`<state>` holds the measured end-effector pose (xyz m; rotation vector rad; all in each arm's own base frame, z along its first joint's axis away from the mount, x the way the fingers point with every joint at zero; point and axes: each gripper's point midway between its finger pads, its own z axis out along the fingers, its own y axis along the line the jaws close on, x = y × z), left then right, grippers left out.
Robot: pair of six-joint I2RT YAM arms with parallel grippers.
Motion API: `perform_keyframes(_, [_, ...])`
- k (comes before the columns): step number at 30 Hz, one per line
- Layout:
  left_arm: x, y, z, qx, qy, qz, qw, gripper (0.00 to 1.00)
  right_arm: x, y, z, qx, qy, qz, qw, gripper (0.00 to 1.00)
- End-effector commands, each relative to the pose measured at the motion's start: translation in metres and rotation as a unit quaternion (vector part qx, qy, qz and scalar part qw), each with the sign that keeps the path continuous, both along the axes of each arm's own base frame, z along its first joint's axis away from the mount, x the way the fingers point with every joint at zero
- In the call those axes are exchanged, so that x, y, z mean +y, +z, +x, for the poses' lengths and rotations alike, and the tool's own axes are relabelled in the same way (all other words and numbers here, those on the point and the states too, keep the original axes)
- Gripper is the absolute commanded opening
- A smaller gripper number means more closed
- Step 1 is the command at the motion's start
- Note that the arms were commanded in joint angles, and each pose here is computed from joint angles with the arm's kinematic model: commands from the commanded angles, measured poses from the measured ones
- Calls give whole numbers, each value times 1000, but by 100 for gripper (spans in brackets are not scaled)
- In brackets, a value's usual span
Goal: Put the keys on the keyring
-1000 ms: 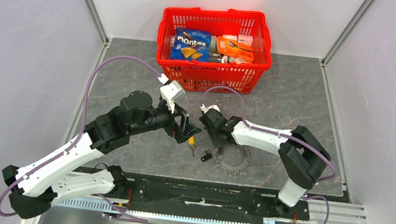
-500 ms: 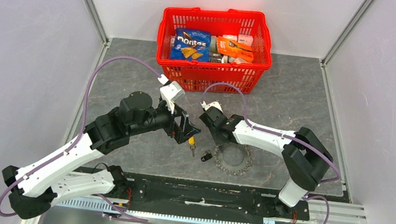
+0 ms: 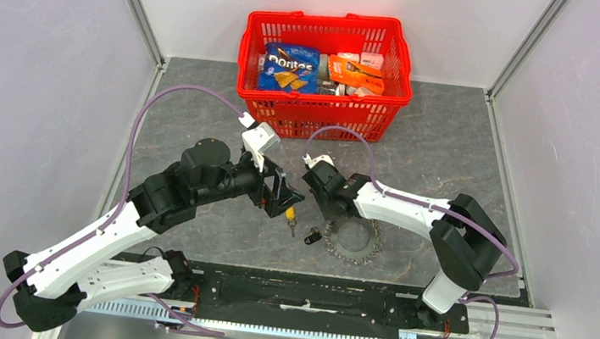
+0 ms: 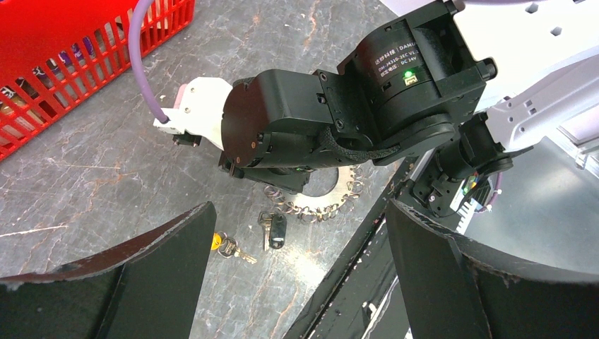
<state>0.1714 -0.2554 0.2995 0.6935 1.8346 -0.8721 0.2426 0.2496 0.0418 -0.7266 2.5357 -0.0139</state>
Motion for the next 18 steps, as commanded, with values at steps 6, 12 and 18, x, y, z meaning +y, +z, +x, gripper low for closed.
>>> perform_keyframes(6, [-4,14,-4,-6,-10,-29,999,96,4,-1,3,-10,8,-4,1000,42])
perform_keyframes(12, [-5,14,-4,-6,-11,-29,1000,96,3,-7,4,-10,5,-14,1000,40])
perform_keyframes(18, [-4,15,-4,-7,-10,-30,999,96,0,-8,7,-16,0,-22,1000,38])
